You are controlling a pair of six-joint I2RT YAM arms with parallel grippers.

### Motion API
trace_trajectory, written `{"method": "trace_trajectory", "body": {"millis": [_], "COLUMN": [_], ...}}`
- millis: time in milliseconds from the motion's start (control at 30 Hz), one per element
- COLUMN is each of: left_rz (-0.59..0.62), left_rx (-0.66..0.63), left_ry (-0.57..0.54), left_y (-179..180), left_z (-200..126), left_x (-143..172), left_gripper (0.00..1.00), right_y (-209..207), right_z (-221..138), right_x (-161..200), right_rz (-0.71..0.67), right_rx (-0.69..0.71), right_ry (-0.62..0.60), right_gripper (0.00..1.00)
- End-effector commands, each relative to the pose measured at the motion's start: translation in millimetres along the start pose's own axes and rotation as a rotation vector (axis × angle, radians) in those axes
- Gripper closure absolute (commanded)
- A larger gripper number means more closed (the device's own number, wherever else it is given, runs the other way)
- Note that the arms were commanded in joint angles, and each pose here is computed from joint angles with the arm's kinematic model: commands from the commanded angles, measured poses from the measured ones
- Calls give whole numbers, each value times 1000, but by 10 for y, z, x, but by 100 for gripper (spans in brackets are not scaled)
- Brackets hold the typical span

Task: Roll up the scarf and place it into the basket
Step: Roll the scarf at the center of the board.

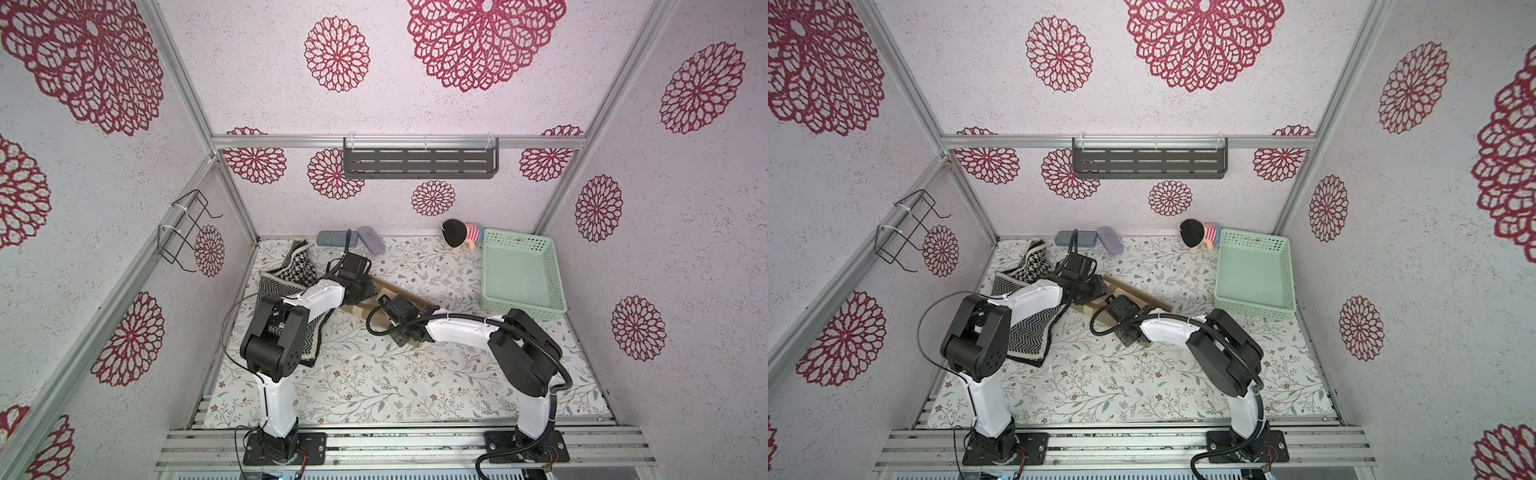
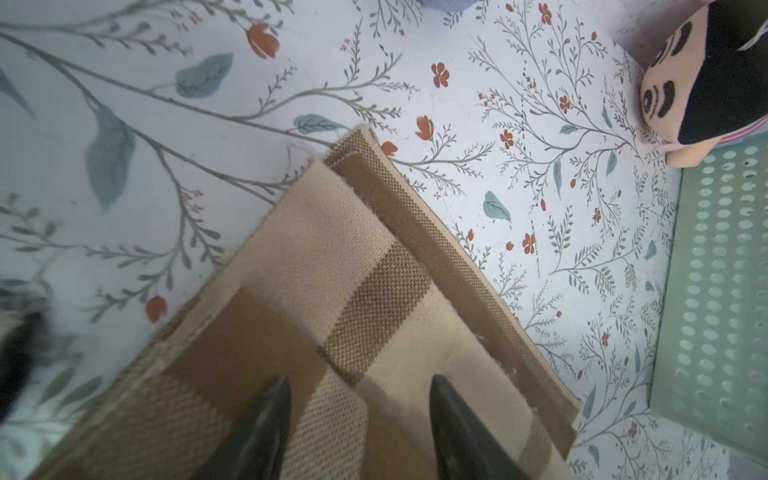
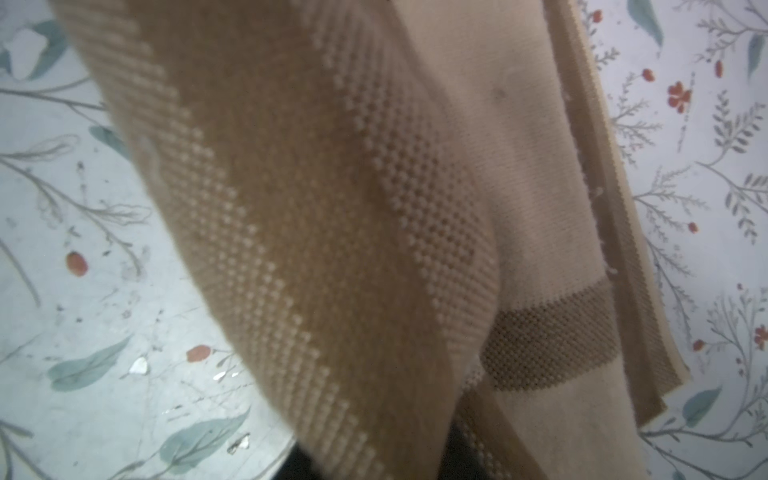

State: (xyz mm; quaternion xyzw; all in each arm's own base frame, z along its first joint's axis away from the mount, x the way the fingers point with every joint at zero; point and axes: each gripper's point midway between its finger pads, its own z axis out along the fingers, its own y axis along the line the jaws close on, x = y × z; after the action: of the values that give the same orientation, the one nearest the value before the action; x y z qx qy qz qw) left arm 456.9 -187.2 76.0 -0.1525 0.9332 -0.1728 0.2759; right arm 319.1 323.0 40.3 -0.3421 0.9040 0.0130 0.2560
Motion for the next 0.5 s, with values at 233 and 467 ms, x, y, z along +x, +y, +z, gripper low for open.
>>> {"method": "trace_trajectory", "body": {"millis": [233, 467], "left_rz": [-4, 44], "left_rx": [23, 97], "left_ry": [-67, 7], "left_y": [15, -218], "left_z": [-609, -640], "left_x": [-113, 231], "left_gripper": [38, 47], "right_y": [592, 611], "right_z": [-216, -362], "right_x": [451, 404], "right_rz": [404, 527], "right_rx": [-639, -849], "right_ry": [388, 437], "right_gripper": [86, 86]}}
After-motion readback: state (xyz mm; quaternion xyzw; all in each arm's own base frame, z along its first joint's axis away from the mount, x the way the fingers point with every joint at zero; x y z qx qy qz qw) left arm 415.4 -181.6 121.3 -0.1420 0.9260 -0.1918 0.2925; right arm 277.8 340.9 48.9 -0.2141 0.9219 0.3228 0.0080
